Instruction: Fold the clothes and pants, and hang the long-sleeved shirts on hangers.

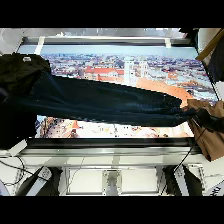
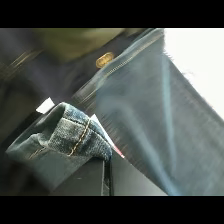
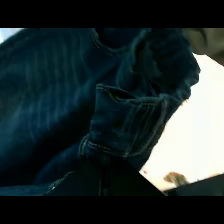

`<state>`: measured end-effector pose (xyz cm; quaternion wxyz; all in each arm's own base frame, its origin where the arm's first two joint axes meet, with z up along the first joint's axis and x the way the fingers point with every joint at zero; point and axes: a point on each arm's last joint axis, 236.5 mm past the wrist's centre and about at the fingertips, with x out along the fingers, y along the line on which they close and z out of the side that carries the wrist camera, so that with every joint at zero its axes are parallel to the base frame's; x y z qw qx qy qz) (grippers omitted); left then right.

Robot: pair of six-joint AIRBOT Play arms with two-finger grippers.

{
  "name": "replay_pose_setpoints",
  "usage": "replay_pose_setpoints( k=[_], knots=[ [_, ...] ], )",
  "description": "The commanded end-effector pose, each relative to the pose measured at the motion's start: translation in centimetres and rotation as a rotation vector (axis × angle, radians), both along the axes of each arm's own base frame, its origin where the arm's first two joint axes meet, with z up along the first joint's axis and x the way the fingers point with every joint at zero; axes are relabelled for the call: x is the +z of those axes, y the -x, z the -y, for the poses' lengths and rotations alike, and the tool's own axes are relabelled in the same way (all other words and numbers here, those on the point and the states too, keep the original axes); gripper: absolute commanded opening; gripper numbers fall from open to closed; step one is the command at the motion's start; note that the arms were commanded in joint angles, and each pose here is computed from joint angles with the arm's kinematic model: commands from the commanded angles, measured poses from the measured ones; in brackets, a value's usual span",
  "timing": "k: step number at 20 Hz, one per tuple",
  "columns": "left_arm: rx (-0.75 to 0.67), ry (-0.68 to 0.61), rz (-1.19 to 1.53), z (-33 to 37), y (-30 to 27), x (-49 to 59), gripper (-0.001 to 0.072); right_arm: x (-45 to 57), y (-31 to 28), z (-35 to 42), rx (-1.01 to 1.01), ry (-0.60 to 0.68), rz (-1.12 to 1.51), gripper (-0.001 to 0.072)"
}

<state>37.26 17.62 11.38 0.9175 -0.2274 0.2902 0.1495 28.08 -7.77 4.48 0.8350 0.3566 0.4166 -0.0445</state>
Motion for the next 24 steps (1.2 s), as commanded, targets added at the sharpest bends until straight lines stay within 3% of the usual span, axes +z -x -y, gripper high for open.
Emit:
replay_pose_setpoints(
  k=[1, 6, 10, 20, 24],
  knots=[
    [-0.026, -0.085, 0.025, 1.7, -8.2, -0.5, 0.0011, -0.3, -5.7, 0.0, -0.053, 0.017, 0.072, 0.0024],
    [-0.057, -0.196, -0.067, 2.3, -16.9, -4.1, 0.0011, -1.1, -13.9, 0.7, -0.054, 0.026, 0.090, 0.0024],
    [-0.046, -0.188, -0.070, 1.9, -21.1, -6.1, 0.0011, -4.1, -18.6, 2.1, -0.077, -0.027, 0.034, 0.0024],
    [0.010, -0.113, 0.019, 1.8, -24.8, -10.0, 0.0011, -11.2, -21.7, 5.0, -0.300, -0.109, -0.031, 0.0024],
    [-0.008, -0.119, 0.075, 3.1, -26.0, -9.4, 0.0013, -11.1, -22.0, 4.5, -0.288, -0.102, -0.024, 0.0040]
  ],
)
